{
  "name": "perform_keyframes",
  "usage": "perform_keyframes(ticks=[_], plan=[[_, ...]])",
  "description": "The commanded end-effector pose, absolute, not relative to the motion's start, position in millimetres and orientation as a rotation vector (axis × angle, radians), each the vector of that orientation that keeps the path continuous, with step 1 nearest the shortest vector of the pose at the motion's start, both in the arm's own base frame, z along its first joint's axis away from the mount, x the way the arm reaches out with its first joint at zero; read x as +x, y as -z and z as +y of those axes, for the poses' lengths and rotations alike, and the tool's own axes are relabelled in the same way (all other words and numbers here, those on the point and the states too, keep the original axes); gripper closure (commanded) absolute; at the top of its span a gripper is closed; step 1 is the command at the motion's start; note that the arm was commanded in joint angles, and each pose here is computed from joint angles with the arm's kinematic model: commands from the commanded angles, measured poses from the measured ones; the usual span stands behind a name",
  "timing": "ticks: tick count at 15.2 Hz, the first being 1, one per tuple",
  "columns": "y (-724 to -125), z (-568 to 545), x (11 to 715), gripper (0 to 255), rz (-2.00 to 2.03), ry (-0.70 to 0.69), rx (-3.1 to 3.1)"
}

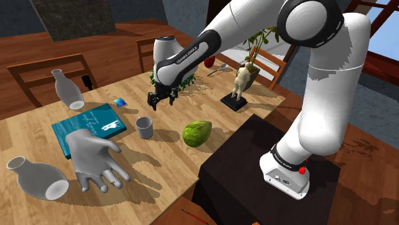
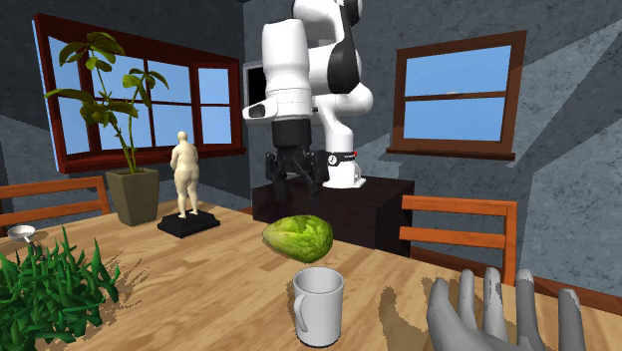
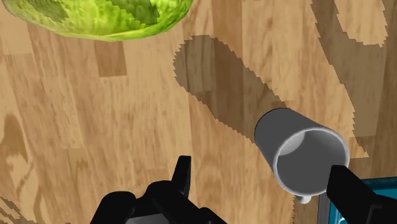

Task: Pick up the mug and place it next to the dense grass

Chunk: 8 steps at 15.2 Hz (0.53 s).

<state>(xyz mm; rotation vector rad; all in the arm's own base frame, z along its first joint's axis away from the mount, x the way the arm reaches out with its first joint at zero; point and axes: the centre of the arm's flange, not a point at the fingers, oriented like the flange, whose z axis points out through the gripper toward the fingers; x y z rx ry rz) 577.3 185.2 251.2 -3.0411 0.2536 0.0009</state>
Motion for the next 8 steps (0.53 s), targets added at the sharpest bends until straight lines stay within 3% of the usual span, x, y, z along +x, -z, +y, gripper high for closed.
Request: perform_keyframes(ticks=[1, 8], plan=[[-230, 198, 593, 0, 0.257, -0.007, -3.043], [-167, 231, 634, 0, 0.266, -0.026, -3.048]])
